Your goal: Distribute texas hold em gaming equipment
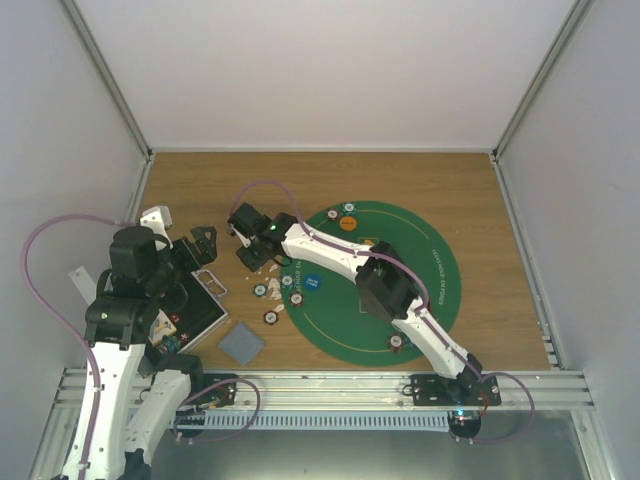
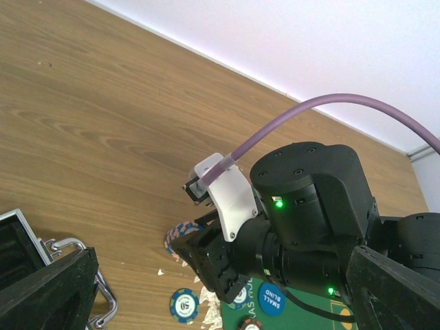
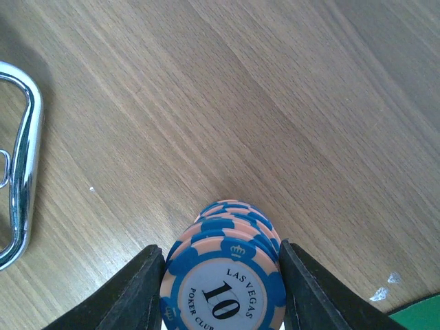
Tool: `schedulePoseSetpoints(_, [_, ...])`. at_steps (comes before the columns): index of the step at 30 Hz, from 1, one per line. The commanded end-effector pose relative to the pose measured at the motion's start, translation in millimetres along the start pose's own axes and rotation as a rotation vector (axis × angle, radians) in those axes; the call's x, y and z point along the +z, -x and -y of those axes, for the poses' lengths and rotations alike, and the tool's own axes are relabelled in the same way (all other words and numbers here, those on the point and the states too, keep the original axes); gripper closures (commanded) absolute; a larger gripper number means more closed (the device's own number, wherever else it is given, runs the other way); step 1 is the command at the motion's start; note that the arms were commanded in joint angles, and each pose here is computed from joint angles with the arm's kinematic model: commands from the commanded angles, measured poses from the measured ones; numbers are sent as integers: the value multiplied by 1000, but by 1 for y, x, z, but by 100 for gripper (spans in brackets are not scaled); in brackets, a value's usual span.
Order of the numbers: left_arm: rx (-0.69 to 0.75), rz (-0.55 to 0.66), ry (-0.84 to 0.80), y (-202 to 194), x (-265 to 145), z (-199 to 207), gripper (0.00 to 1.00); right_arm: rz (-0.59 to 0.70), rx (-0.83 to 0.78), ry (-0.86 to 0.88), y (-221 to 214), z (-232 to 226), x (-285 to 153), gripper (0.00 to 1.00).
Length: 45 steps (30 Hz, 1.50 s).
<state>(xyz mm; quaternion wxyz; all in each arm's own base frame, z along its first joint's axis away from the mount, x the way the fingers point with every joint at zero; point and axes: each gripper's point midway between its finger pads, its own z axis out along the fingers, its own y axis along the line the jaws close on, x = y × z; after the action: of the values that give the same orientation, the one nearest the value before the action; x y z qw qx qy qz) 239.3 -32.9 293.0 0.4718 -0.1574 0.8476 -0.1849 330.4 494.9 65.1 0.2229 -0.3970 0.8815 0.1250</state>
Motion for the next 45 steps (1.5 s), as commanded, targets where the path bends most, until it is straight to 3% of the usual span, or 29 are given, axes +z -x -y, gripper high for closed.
schedulePoseSetpoints(1, [-12, 36, -10, 8, 1, 2, 1, 61, -22, 5, 20, -8, -19, 56])
schedulePoseSetpoints(19, [-9, 39, -11, 9, -1, 3, 1, 72, 32, 4, 23, -6, -54, 59])
schedulePoseSetpoints(26, [1, 49, 6, 10, -4, 0, 1, -56, 90, -40, -43, 15, -77, 60])
schedulePoseSetpoints(37, [-15, 37, -7, 4, 2, -1, 1, -243, 305, -108, -198, 41, -131, 59])
schedulePoseSetpoints(45, [-13, 20, -14, -1, 6, -2, 1, -315, 417, -105, -272, 43, -155, 59])
